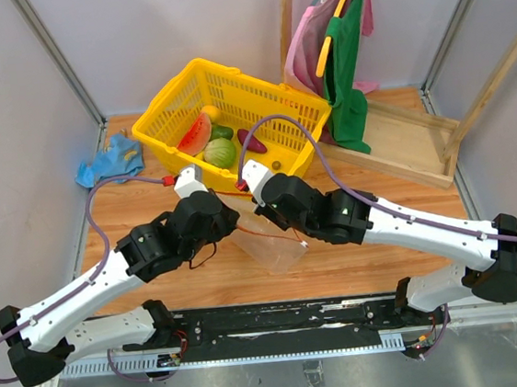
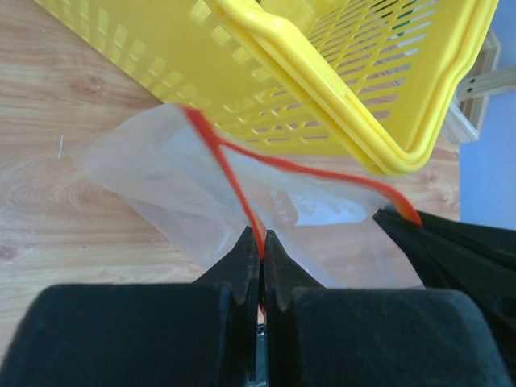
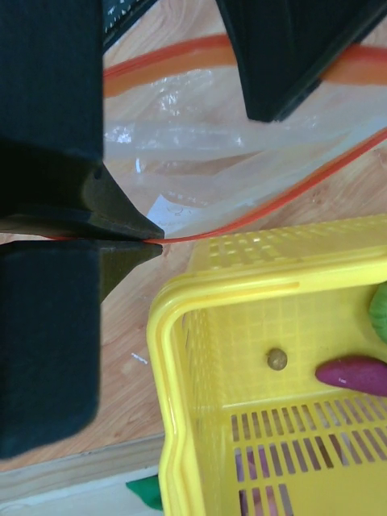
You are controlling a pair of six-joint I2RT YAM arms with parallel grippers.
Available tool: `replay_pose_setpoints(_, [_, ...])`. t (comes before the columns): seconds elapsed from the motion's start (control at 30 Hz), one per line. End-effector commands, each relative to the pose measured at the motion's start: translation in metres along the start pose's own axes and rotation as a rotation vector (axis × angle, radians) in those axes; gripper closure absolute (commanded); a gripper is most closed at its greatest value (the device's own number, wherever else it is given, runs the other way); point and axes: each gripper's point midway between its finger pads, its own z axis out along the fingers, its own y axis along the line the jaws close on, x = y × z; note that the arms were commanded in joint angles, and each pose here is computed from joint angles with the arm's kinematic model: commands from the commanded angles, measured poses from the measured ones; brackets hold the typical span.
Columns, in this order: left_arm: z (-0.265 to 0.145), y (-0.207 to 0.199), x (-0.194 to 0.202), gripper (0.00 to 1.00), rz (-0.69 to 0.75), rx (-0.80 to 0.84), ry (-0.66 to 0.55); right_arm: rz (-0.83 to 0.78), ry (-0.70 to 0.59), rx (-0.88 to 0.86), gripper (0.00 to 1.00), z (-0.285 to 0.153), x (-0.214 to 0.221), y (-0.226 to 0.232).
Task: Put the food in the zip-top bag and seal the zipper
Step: Open the zipper of the food storage bag at the center of the board.
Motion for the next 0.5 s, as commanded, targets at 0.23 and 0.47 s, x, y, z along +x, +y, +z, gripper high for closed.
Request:
replay_pose_setpoints(0.23, [-0.015, 0.002, 0.004, 1.0, 0.062, 0.02, 0.074, -0.012, 0.068, 0.206, 0.99, -0.015, 0.029, -0.065])
replay_pose_setpoints(0.47, [-0.014, -0.025, 0.018, 1.0, 0.148, 0.16, 0.153, -0.001, 0.141, 0.23, 0.99, -0.031, 0.054, -0.093])
